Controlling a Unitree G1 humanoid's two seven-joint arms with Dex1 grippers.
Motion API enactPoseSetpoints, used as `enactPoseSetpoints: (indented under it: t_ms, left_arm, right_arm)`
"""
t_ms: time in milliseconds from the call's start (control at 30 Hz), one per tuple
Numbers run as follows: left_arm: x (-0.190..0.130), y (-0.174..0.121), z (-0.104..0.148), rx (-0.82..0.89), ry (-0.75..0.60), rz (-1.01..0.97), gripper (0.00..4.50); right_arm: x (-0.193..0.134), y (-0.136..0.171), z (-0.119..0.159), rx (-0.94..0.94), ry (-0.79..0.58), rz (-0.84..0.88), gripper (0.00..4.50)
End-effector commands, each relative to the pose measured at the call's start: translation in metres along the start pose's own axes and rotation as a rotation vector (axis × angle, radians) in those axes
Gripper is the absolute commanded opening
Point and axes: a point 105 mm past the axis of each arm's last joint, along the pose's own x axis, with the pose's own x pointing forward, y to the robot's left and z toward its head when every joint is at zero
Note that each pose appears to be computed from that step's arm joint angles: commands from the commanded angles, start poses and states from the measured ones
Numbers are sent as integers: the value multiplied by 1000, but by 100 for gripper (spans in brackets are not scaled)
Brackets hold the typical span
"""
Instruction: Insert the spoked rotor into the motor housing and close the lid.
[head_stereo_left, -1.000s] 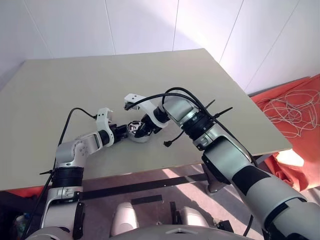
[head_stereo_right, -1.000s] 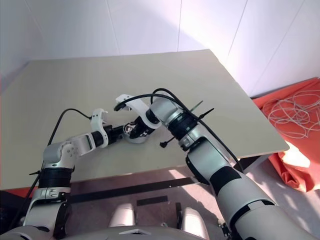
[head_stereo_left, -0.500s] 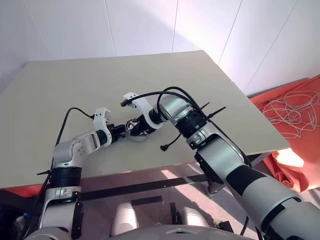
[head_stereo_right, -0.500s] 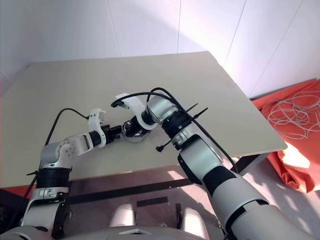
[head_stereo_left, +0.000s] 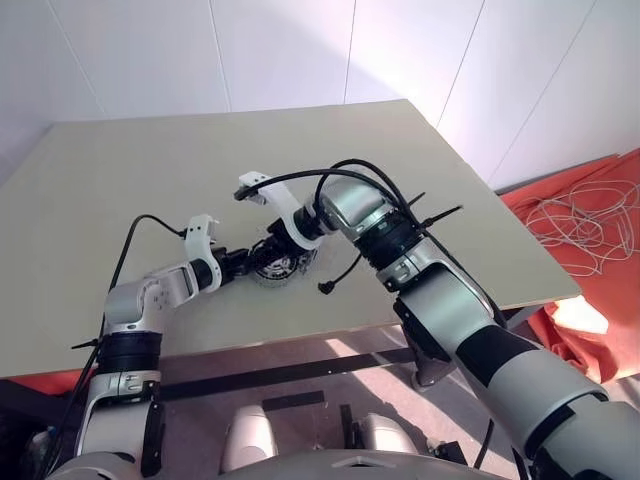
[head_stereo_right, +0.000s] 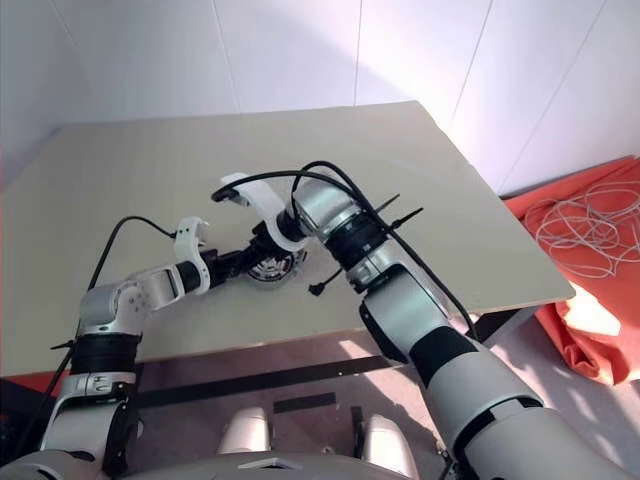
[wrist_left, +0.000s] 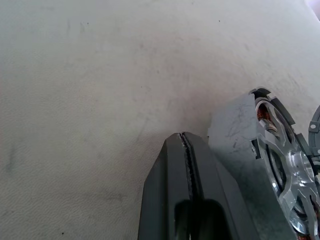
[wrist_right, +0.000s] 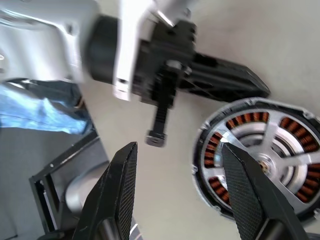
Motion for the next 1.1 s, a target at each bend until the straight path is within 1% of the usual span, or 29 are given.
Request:
enactPoseSetpoints:
  t_ms: [33,167,267,467,533,600,667,733,800,867,933,1033,1100]
  left_arm:
    - [-1,-7,19,30,-58,-33,0]
    - [-5,-3,22,32,-69,-25,0]
    - [-9,3,24,35,-72,-12,0]
    - [-21,20,28,46,-73,37,0]
    - [-25,24,28,46,-73,44,0]
    - [-26,24,28,46,-72,44,0]
    - [-26,23,27,50,-67,36,0]
    - [-25,20,26,59,-62,27,0]
    - [-24,17,25,67,-60,15,0]
    - [-22,12,26,73,-55,-4,0]
    - [-20,8,26,78,-51,-17,0]
    - [-19,6,26,83,-48,-26,0]
    - [-15,4,26,83,-47,-30,0]
  right_arm:
    - [-20,27,35,-114,-101,71,298]
    - [-37,32,59,-161,-193,61,298]
    - [-45,28,67,-198,-241,24,298]
    - [-79,5,82,-221,-393,-85,298]
    - [-94,-6,83,-187,-459,-123,298]
    - [-110,-24,78,-191,-516,-211,298]
    - [-124,-44,64,-184,-540,-309,298]
    - [-134,-61,48,-200,-532,-406,298]
    - [-140,-73,30,-184,-520,-469,298]
    - [-145,-90,-1,-150,-475,-552,298]
    - [-150,-105,-33,-173,-395,-654,298]
    - [-151,-113,-67,-148,-341,-716,298]
    - [-148,-112,-85,-138,-321,-721,261]
